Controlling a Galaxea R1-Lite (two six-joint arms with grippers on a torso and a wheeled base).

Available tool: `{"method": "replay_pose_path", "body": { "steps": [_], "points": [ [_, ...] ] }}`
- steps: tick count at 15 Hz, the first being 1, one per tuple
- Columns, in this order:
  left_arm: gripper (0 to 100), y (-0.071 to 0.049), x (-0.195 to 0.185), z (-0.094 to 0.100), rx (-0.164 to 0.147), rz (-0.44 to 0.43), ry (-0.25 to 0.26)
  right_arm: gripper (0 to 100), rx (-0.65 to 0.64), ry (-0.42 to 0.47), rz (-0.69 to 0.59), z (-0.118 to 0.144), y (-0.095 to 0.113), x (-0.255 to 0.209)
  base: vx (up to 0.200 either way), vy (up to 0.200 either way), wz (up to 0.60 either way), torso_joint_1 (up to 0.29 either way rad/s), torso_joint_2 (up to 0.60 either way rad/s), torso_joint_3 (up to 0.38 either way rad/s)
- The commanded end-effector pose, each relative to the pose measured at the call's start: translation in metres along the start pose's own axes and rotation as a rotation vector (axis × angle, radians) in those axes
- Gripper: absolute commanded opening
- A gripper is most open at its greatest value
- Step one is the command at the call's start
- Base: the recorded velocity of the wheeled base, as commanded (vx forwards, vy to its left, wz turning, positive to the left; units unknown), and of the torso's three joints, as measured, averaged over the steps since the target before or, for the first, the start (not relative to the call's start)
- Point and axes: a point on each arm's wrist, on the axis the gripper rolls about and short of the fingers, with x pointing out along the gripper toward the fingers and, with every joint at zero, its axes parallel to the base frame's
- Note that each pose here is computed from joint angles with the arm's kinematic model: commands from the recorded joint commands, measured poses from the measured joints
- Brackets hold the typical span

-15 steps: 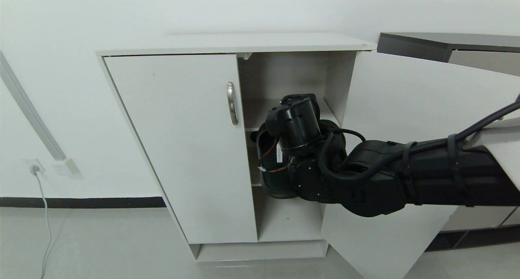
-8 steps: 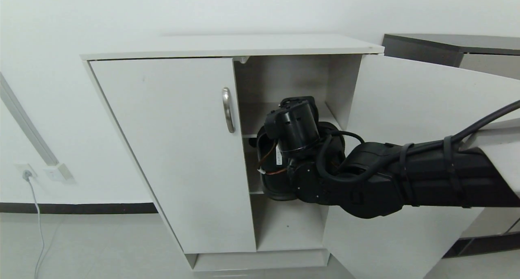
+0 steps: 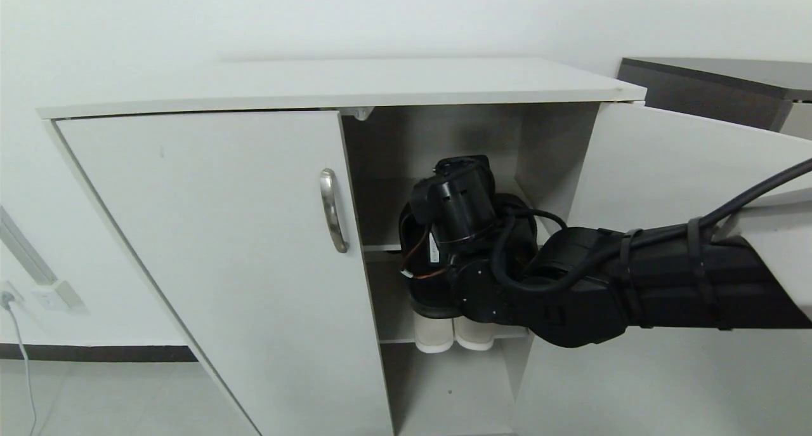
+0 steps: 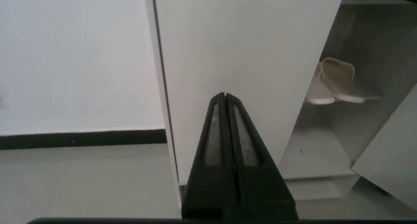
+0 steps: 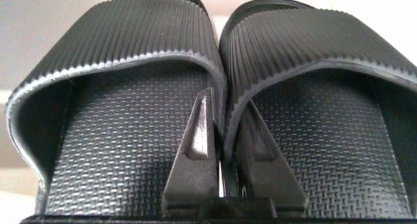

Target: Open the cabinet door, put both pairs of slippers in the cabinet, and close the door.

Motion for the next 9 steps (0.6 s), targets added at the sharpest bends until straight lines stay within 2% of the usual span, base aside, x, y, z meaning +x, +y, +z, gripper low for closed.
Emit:
{"method": "replay_pose_path", "body": {
  "steps": [1,2,9],
  "points": [
    [0,0.0,0.0,0.0,0.0,0.0,0.001,0,0.001,0.0,-0.001,0.0,0.0,0.0,0.2,0.0,0.0,-0.007,0.0,0.002],
    [0,0.0,0.0,0.0,0.0,0.0,0.001,0,0.001,0.0,-0.001,0.0,0.0,0.0,0.2,0.0,0.0,-0.002,0.0,0.002],
    [0,0.0,0.0,0.0,-0.002,0.0,-0.001,0,-0.005,0.006,-0.004,-0.008,0.005,0.011,0.0,0.0,0.0,0.0,0.0,0.0]
  ]
}}
